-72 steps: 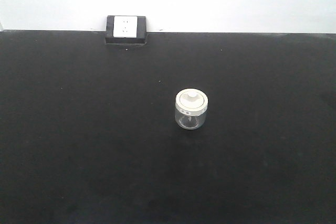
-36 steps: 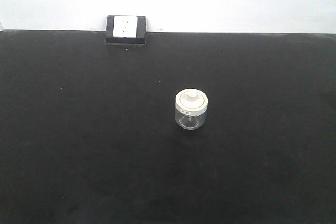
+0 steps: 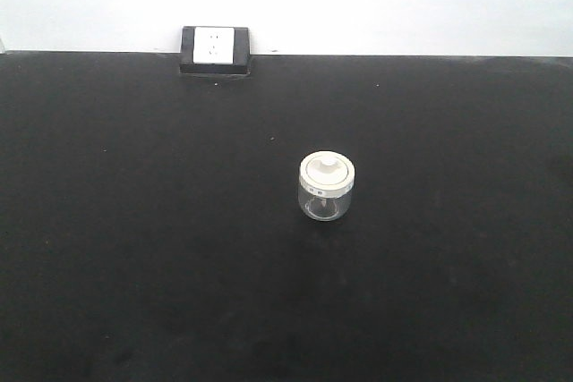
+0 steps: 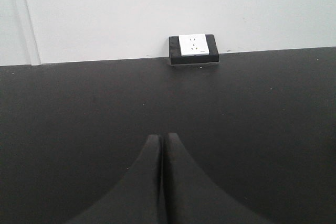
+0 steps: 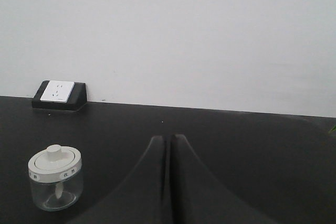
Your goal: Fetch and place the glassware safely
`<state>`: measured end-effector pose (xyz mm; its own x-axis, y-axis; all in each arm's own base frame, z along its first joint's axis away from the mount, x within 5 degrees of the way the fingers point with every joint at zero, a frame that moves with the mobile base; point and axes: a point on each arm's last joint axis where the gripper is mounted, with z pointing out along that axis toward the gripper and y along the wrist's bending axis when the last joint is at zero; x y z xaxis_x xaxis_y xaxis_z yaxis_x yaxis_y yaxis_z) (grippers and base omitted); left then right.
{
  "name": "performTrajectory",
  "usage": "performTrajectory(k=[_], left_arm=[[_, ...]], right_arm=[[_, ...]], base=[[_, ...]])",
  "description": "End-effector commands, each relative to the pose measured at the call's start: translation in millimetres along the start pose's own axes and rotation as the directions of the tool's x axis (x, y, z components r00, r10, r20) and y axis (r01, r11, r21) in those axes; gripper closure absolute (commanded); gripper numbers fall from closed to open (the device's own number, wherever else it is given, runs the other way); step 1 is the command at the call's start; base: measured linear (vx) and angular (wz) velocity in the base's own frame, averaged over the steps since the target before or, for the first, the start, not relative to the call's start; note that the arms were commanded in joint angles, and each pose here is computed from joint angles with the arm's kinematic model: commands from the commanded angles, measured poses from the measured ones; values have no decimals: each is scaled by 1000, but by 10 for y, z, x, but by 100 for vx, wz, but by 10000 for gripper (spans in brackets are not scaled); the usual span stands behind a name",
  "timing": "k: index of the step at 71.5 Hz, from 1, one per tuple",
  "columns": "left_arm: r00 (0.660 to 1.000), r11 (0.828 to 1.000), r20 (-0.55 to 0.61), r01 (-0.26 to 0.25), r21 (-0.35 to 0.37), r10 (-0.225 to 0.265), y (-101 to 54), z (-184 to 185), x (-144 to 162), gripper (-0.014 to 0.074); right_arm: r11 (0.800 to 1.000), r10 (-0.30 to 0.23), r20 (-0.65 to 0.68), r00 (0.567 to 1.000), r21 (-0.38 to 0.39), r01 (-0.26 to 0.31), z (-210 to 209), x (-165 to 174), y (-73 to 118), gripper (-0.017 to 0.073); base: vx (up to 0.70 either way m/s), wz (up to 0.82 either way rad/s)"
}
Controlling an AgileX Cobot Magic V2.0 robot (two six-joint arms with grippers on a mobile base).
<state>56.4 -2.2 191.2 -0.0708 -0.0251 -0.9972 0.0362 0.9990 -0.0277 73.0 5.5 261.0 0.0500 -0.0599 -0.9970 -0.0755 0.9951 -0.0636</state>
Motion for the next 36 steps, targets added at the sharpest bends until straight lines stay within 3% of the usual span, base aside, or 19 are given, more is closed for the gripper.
performTrajectory(k=[1, 36], left_arm=[[999, 1000, 51, 12, 0, -12, 2, 6, 25, 601], [999, 1000, 51, 12, 0, -12, 2, 6, 25, 601]], right_arm=[[1000, -12, 30, 999, -15, 12, 5, -100, 10, 563], [1000, -12, 30, 999, -15, 12, 5, -100, 10, 563]], base=[[0, 0], [0, 0]])
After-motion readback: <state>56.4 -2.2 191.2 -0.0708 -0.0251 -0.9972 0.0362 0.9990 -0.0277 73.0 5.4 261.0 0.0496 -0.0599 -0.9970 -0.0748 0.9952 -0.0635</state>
